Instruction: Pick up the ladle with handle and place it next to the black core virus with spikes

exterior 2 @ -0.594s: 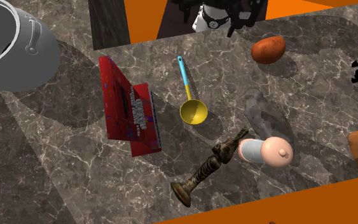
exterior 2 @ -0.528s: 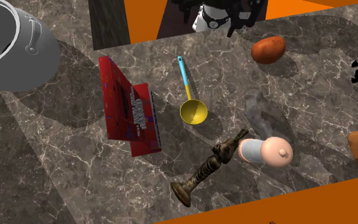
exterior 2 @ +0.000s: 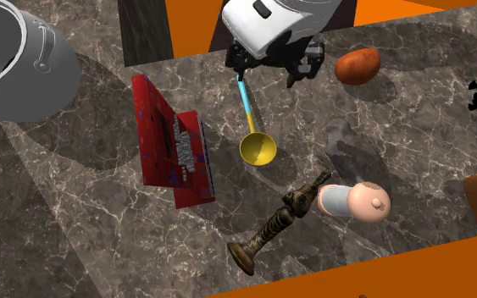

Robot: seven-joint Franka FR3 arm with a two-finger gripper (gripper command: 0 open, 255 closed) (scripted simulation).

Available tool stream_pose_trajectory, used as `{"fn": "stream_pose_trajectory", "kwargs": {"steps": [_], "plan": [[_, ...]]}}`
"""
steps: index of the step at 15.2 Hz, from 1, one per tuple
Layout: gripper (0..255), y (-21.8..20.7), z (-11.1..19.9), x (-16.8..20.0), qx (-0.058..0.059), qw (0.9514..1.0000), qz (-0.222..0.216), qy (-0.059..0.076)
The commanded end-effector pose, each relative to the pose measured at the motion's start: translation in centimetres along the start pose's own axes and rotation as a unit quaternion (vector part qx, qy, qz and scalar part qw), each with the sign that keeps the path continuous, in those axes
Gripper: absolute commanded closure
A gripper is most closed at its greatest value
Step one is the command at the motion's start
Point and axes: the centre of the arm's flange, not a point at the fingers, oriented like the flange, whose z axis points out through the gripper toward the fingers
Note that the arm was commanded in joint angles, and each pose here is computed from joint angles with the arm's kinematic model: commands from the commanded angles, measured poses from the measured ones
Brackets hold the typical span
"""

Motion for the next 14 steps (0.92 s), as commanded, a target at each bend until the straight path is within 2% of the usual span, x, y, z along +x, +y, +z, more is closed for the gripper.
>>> {"fn": "stream_pose_trajectory", "kwargs": {"steps": [1,4,8,14], "plan": [[0,-0.1,2.6,0.5,-0.008,0.9993,-0.034,0.012],[0,-0.5,6.3,1.5,-0.020,0.9961,-0.082,0.026],[0,-1.0,11.1,2.9,-0.036,0.9880,-0.144,0.044],[0,-0.8,14.2,3.2,-0.036,0.9880,-0.144,0.044]]}}
